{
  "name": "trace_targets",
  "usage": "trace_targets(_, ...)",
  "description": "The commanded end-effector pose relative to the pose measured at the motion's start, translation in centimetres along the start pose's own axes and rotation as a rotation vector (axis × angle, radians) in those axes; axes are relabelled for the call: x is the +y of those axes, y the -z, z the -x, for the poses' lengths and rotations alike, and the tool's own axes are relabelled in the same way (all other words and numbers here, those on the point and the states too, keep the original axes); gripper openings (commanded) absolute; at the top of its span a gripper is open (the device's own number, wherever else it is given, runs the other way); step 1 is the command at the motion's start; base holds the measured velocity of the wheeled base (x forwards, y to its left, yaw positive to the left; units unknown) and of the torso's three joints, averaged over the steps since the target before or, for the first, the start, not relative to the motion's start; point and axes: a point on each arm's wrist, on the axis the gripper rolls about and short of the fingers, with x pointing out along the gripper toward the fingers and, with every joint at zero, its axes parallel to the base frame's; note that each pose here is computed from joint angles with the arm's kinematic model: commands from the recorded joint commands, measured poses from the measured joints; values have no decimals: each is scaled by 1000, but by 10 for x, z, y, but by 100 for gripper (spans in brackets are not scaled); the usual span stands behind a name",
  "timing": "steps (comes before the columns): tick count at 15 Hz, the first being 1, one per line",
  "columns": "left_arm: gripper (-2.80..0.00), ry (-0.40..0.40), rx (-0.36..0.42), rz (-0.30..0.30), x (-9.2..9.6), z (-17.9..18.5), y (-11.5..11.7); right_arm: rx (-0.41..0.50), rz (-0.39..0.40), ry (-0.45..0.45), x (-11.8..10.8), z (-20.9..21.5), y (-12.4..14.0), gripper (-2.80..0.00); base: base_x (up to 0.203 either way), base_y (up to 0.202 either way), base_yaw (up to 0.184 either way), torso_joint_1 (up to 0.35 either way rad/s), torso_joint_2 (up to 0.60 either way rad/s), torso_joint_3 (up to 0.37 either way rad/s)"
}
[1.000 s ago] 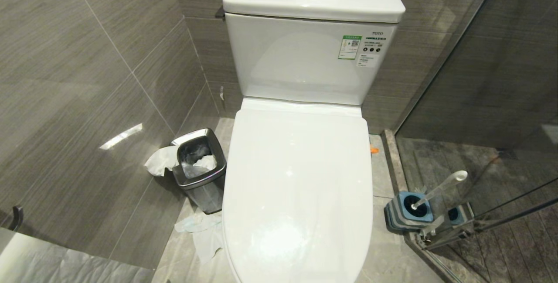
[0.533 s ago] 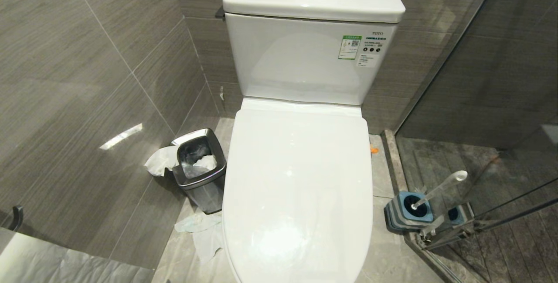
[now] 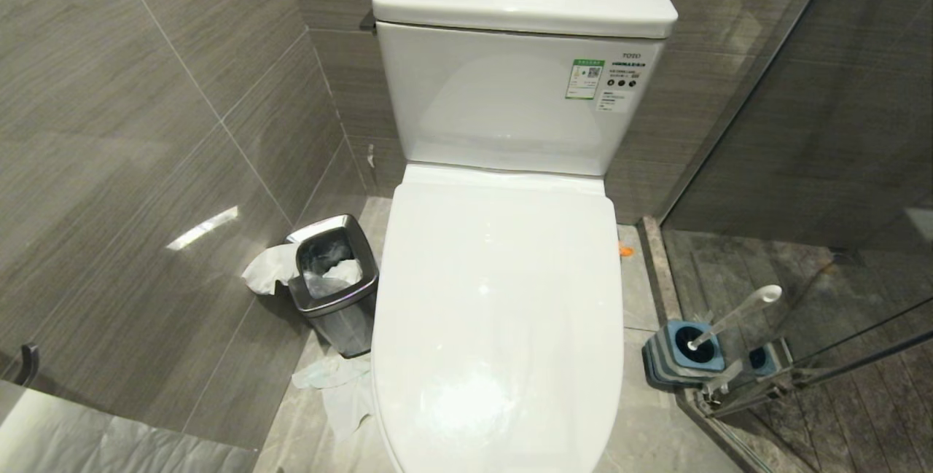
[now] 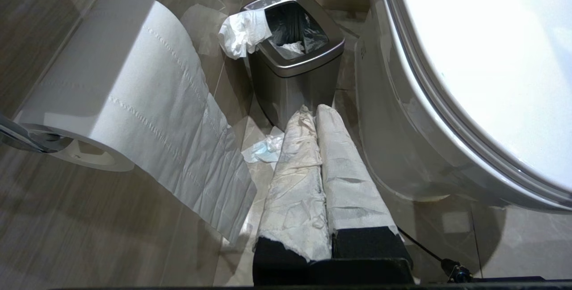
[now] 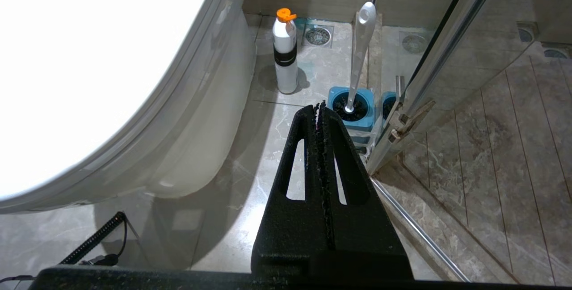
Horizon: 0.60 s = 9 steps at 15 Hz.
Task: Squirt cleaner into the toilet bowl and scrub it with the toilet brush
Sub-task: Use the left hand to lift the toilet lid slightly
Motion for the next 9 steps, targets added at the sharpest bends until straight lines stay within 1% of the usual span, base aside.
trace_targets(1, -280, 0, 2, 0, 0, 0, 0, 0, 0, 1, 0, 0, 0, -280, 0, 0, 0, 0, 0, 0)
trace_targets(9, -280, 0, 2, 0, 0, 0, 0, 0, 0, 1, 0, 0, 0, -280, 0, 0, 0, 0, 0, 0)
